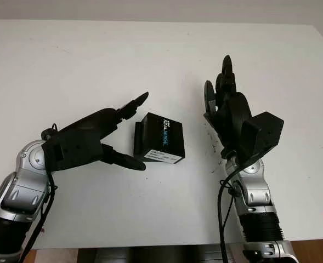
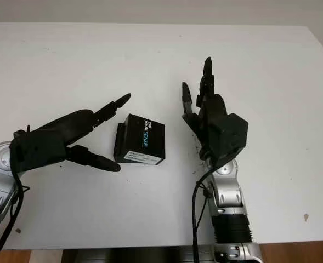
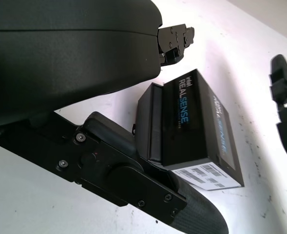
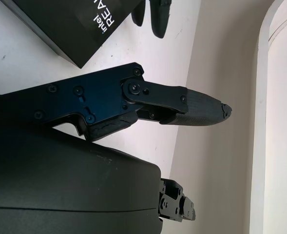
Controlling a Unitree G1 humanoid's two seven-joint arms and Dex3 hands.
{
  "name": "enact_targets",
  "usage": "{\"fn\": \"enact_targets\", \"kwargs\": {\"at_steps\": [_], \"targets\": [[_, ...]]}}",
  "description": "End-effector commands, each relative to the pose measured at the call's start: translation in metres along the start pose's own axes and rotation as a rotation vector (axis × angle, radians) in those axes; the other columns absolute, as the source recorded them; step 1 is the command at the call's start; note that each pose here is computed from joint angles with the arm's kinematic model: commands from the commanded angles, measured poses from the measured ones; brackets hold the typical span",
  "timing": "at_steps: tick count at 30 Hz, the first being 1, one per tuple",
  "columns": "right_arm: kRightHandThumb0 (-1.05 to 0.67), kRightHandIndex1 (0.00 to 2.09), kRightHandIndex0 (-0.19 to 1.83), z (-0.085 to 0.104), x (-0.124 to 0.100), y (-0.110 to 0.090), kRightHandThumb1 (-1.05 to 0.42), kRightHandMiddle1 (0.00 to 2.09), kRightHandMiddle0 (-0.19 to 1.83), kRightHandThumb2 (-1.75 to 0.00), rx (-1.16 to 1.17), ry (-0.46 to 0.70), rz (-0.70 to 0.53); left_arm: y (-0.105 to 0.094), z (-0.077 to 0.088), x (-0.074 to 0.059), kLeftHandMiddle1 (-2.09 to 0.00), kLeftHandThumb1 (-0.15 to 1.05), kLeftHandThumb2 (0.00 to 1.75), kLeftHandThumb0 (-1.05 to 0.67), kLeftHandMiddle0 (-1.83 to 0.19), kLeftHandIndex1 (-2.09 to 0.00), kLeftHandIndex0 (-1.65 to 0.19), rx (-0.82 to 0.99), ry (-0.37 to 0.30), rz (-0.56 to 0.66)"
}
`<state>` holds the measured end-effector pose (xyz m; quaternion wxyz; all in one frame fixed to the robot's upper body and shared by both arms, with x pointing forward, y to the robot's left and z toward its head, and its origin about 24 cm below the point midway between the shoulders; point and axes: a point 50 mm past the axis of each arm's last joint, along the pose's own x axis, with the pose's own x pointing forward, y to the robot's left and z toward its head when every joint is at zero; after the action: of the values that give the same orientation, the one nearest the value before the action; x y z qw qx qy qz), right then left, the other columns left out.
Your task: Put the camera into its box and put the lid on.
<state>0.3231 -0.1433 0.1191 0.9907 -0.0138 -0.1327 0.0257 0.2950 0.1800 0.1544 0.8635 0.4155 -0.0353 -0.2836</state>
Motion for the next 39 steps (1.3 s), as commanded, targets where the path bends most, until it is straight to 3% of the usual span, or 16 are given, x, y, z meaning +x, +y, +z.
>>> {"fn": "enact_targets", "kwargs": {"at_steps": [1, 15, 30, 39], "targets": [[-0.71, 0.01, -0.19, 0.000, 0.000, -0.001, -1.05, 0.04, -0.19, -0.56, -0.007, -0.009, -0.003, 0.002, 0.004, 0.005, 0.00, 0.88, 0.05, -0.96, 0.19, 0.00, 0.19, 0.009, -0.008, 0.020], [-0.69, 0.01, -0.19, -0.001, -0.001, -0.001, -1.05, 0.04, -0.19, -0.55, 0.023, 0.001, -0.003, -0.005, 0.004, 0.016, 0.00, 0.85, 0.05, -0.89, 0.19, 0.00, 0.19, -0.016, -0.013, 0.072], [-0.68, 0.00, -0.19, -0.002, -0.001, -0.001, -1.05, 0.02, -0.19, -0.56, 0.026, 0.006, -0.002, -0.006, 0.004, 0.015, 0.00, 0.79, 0.04, -0.80, 0.19, 0.00, 0.19, 0.002, -0.020, 0.036], [-0.68, 0.00, -0.19, -0.002, -0.002, -0.001, -1.05, 0.03, -0.19, -0.55, 0.028, 0.005, -0.004, -0.012, 0.003, 0.017, 0.00, 0.76, 0.05, -0.71, 0.19, 0.00, 0.19, -0.056, -0.033, 0.105]]}}
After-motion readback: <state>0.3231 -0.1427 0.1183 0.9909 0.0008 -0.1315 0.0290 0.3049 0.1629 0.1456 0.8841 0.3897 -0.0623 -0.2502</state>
